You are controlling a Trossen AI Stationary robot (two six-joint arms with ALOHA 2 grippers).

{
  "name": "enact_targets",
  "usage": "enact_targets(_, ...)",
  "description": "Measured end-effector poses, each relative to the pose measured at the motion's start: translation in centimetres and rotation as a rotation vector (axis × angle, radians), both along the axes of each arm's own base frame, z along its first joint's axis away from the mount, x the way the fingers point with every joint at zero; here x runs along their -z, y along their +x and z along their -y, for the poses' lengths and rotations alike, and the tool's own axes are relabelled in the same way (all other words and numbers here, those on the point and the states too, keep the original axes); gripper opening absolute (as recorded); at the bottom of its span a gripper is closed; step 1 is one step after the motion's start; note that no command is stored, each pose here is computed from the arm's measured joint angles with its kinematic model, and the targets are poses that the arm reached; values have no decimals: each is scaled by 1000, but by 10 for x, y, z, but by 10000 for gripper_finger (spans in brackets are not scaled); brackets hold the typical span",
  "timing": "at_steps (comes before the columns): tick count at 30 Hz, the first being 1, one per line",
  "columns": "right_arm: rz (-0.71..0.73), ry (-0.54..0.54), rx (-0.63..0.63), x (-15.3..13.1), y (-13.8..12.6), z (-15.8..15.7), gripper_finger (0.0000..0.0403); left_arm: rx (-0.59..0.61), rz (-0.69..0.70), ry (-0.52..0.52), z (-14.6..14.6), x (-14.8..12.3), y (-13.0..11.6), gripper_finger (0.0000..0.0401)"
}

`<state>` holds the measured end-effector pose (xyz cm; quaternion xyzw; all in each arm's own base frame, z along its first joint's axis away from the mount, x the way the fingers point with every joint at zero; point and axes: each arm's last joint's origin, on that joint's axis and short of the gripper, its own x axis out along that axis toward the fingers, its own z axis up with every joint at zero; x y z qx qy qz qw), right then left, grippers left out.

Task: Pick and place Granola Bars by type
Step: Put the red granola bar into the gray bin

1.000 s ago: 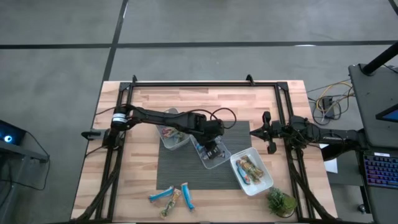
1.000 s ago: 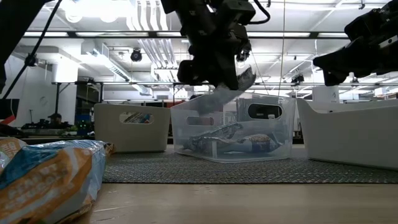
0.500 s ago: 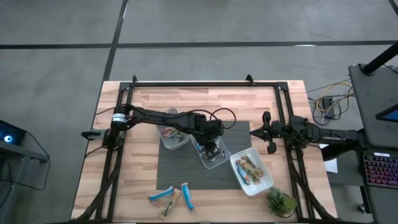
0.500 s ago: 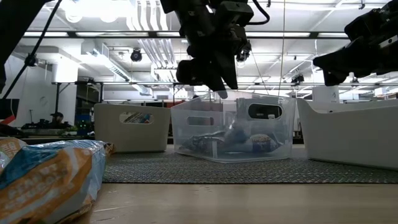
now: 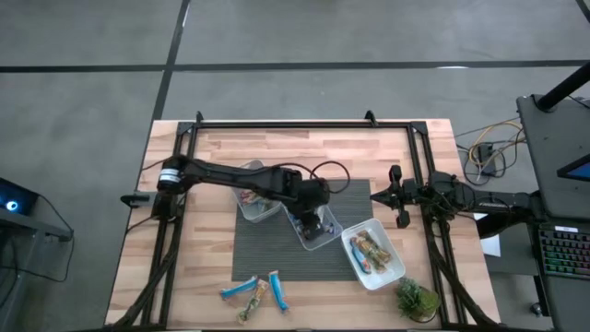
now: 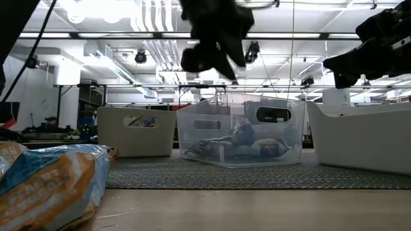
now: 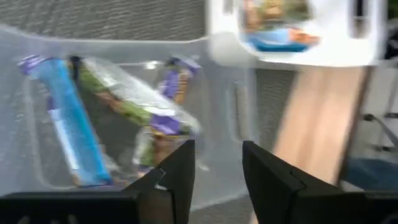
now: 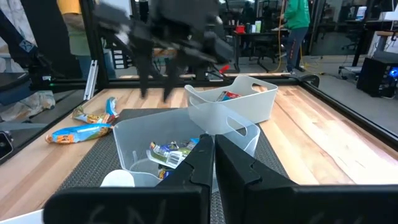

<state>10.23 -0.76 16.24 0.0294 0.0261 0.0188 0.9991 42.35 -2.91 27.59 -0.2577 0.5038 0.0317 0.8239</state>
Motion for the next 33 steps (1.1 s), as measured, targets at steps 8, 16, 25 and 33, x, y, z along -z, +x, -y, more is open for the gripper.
enact_targets(8, 1, 0, 0, 0, 0, 0, 9, 70, -33, -10, 27, -19, -17, 13)
enact_targets(16, -8, 0, 0, 1, 0, 0, 8, 33, -119, -64, 58, -32, -40, 1)
enact_targets(25, -6, 0, 0, 0, 0, 0, 8, -5, -314, -82, 102, -35, -74, 0)
enact_targets(33, -7, 1, 0, 0, 0, 0, 8, 11, -385, -78, 139, -34, -95, 0)
